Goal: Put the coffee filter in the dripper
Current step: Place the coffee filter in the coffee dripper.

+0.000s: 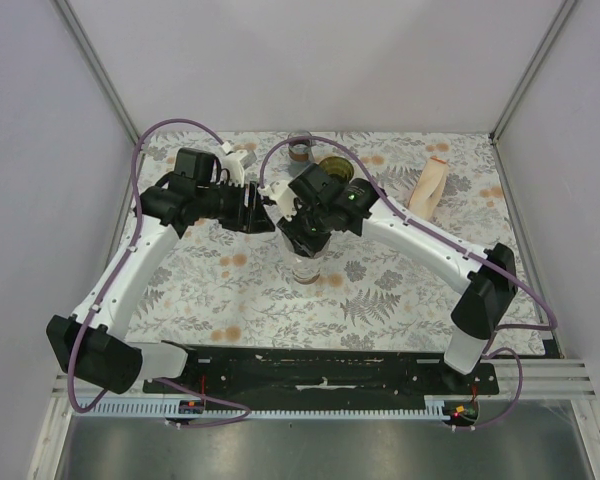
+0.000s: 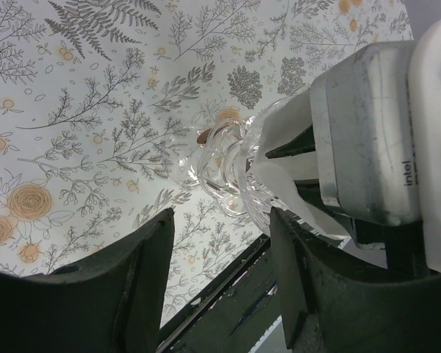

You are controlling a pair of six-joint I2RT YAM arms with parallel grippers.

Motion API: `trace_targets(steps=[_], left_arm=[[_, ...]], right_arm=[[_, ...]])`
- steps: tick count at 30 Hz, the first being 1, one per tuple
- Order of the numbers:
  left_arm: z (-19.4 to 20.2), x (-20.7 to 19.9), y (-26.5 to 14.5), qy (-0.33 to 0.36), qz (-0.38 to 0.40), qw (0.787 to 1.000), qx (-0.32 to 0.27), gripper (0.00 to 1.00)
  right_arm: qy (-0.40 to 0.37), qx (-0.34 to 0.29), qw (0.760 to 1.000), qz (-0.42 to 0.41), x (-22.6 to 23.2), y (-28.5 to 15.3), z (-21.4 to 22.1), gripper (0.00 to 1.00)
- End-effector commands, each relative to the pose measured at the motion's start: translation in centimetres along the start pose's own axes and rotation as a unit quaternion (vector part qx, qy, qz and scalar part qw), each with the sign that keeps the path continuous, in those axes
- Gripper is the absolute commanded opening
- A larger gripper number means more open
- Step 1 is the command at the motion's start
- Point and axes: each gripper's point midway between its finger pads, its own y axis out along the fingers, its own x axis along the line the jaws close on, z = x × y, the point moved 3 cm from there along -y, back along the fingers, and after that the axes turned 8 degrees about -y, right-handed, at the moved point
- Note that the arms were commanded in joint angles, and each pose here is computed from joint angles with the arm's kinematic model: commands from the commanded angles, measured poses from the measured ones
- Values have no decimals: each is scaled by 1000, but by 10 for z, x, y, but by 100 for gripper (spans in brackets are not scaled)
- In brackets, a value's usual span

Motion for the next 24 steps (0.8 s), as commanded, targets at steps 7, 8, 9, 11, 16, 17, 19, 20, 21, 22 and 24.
trace_targets(steps=[7,8,9,11,16,17,19,20,21,22,24], left_arm=[[-3,-27,-8,47,48,998,0,61],[-3,-28,-9,48,49,998,-1,61],[-3,-30,-9,46,50,998,-1,61],[-3,-31,-8,42,52,998,-1,61],[-2,-36,-5,14,71,997,3,62],[-2,-38,-4,7,76,997,5,62],[-2,-41,-4,-2,85,996,6,63],[-1,-42,-4,-6,88,996,8,63],[0,-43,-4,-10,93,996,10,63],[1,-43,-3,-14,95,995,11,63],[5,-43,-2,-24,97,995,16,63]], right_arm=[[-16,-42,999,11,1,-4,-18,0],[-14,-35,999,11,1,0,-15,0],[-15,-30,999,11,2,4,-12,0],[-16,-20,1000,11,4,11,-7,0],[-28,-5,999,27,2,20,1,0],[-29,-4,999,27,2,22,2,0],[-30,-1,999,23,3,27,5,0],[-30,-2,999,20,4,29,5,0],[-30,-1,999,16,5,31,7,0],[-29,1,999,14,6,34,9,0],[-28,3,1000,11,6,37,11,0]])
